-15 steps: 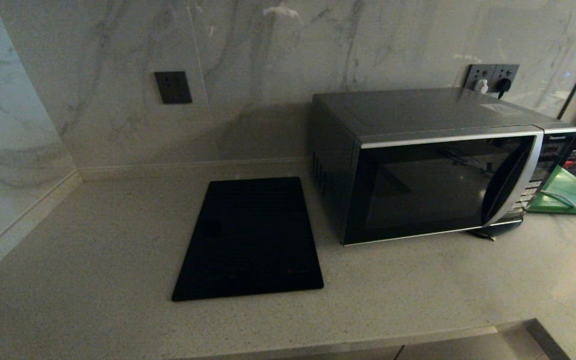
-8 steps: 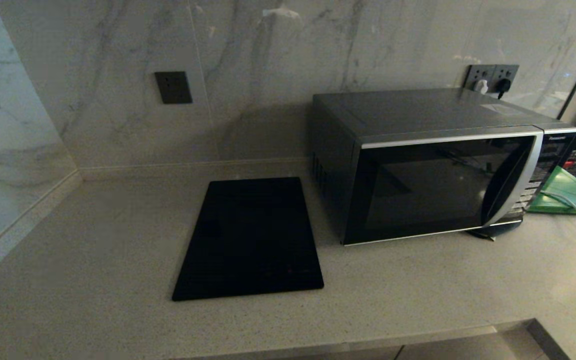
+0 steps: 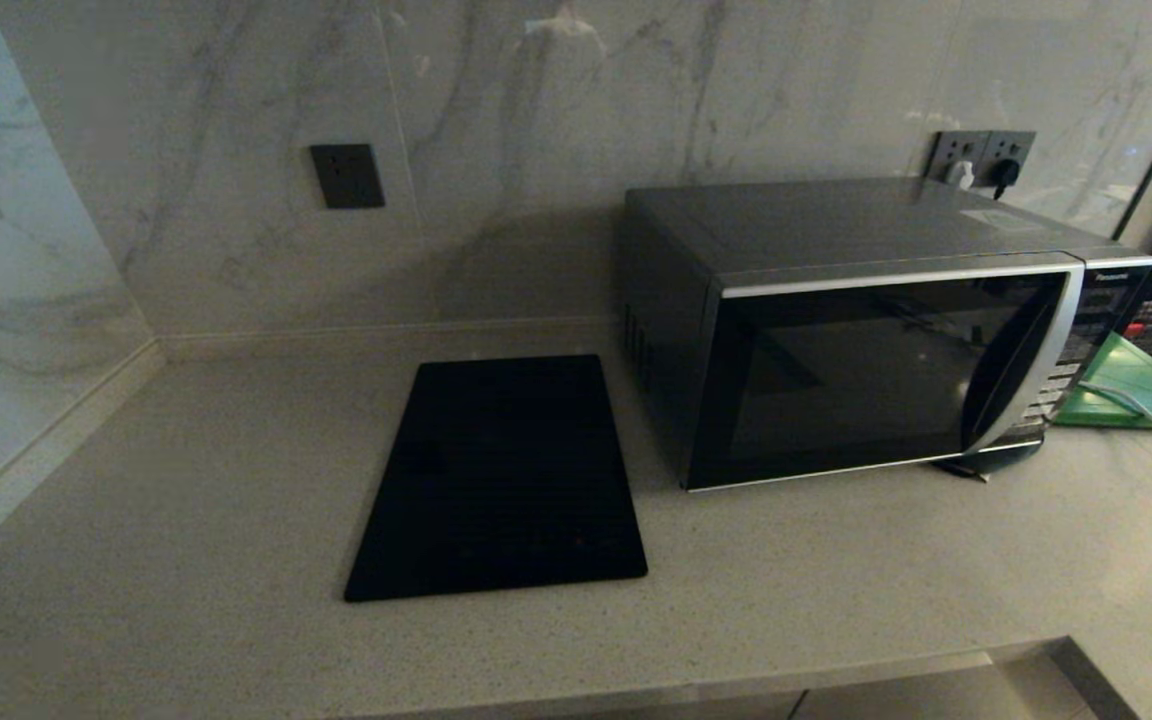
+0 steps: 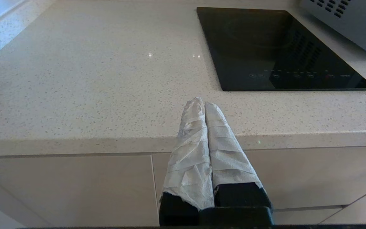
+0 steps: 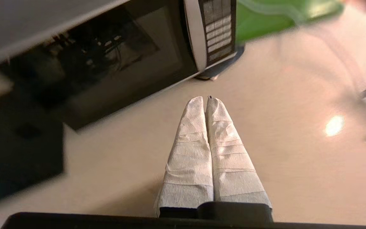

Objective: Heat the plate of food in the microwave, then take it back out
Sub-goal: Open the microwave oven

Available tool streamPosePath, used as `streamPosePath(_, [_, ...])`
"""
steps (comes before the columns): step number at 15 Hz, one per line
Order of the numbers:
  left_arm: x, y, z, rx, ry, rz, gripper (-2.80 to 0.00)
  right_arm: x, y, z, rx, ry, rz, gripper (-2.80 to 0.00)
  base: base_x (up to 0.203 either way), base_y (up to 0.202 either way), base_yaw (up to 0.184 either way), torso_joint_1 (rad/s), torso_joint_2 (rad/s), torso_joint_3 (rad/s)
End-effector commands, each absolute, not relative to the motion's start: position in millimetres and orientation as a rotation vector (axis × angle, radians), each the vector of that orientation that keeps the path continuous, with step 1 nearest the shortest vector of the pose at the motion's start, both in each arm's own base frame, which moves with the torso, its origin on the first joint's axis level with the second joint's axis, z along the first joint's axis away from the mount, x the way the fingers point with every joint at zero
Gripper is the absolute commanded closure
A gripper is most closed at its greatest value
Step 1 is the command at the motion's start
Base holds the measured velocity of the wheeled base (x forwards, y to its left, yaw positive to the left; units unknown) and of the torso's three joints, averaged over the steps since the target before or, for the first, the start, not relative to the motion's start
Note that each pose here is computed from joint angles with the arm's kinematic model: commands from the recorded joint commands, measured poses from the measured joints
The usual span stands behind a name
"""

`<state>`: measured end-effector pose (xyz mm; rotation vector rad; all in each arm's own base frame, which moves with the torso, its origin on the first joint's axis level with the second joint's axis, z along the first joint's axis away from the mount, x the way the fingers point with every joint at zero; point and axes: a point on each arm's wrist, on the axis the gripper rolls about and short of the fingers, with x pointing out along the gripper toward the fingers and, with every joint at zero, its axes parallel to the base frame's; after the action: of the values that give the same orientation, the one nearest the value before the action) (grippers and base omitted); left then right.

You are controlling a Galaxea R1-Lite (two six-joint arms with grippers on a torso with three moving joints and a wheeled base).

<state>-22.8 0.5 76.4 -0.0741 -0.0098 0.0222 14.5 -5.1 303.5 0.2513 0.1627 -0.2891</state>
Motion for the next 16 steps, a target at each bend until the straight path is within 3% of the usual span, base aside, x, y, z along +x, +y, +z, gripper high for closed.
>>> streamPosePath(1, [-22.7,0.5,76.5,-0.075,-0.009,0.023,0.0,-50.2,0.3,270.2,0.159,0.025,-0.241,0.0,0.0,0.0,0.0,0.0,0.0,0.0])
streamPosePath(9, [-22.7,0.5,76.5,-0.075,-0.009,0.023,0.0,-93.8,-3.7,167.9,0.081,-0.04,-0.154,0.0,0.0,0.0,0.0,0.0,0.0,0.0])
streamPosePath(16, [-22.7,0.5,76.5,-0.075,-0.009,0.023,0.0,-45.6,-1.9,107.6,0.082,0.065,-0.078,0.0,0.0,0.0,0.0,0.0,0.0,0.0])
